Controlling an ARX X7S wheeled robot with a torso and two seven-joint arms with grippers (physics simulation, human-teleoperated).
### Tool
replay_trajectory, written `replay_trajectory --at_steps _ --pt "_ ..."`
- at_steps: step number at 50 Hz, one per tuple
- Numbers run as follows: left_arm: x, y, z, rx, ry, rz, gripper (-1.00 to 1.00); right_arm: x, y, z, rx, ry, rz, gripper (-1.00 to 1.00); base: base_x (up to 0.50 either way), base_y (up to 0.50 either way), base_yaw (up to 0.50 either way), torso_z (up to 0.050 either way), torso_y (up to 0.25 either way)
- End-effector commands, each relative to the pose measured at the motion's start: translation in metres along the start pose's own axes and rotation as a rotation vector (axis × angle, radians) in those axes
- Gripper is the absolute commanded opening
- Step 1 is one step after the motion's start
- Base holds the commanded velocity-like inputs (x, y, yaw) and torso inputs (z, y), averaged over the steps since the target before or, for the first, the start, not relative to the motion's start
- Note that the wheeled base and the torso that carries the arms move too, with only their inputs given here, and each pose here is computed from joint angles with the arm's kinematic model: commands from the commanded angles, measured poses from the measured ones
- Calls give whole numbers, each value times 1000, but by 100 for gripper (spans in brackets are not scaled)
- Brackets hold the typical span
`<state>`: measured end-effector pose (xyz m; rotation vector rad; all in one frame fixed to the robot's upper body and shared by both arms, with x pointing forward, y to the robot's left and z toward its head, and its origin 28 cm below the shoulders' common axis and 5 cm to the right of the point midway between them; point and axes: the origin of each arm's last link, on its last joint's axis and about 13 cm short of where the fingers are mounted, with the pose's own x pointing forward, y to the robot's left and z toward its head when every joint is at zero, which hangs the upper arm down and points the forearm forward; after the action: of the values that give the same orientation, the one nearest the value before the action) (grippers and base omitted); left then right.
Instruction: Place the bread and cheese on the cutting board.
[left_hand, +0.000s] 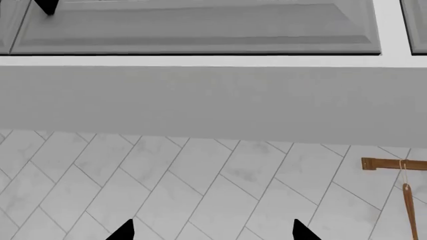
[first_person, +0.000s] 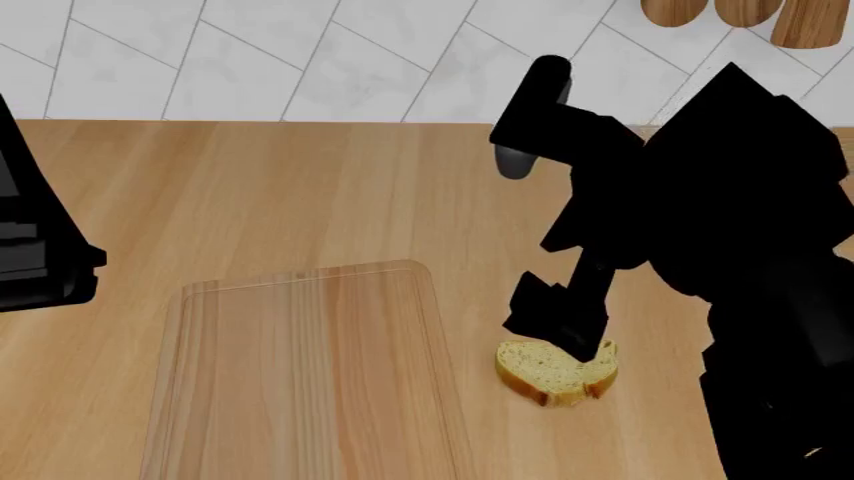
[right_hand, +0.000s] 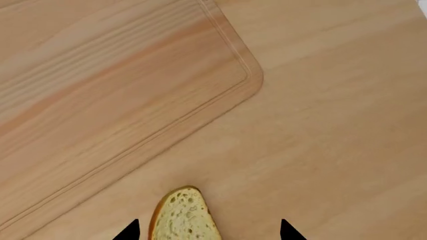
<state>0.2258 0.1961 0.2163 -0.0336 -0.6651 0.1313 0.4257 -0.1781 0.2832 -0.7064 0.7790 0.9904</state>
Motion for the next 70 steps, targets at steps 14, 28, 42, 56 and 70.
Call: replay_trajectory --at_steps 14,28,42,56,70 --pt "5 -1 -1 27 35 9 100 28 4 -7 12 18 78 100 0 0 0 0 0" --pt "4 0 -1 41 37 9 100 43 8 -19 31 28 94 100 0 0 0 0 0" --pt "6 -2 -6 44 45 0 100 57 12 -32 49 12 71 100 0 0 0 0 0" --pt "5 -3 -1 40 38 -10 100 68 16 -40 57 30 98 100 0 0 0 0 0" --pt "5 -4 -4 39 45 -18 100 75 19 -49 70 58 106 100 0 0 0 0 0"
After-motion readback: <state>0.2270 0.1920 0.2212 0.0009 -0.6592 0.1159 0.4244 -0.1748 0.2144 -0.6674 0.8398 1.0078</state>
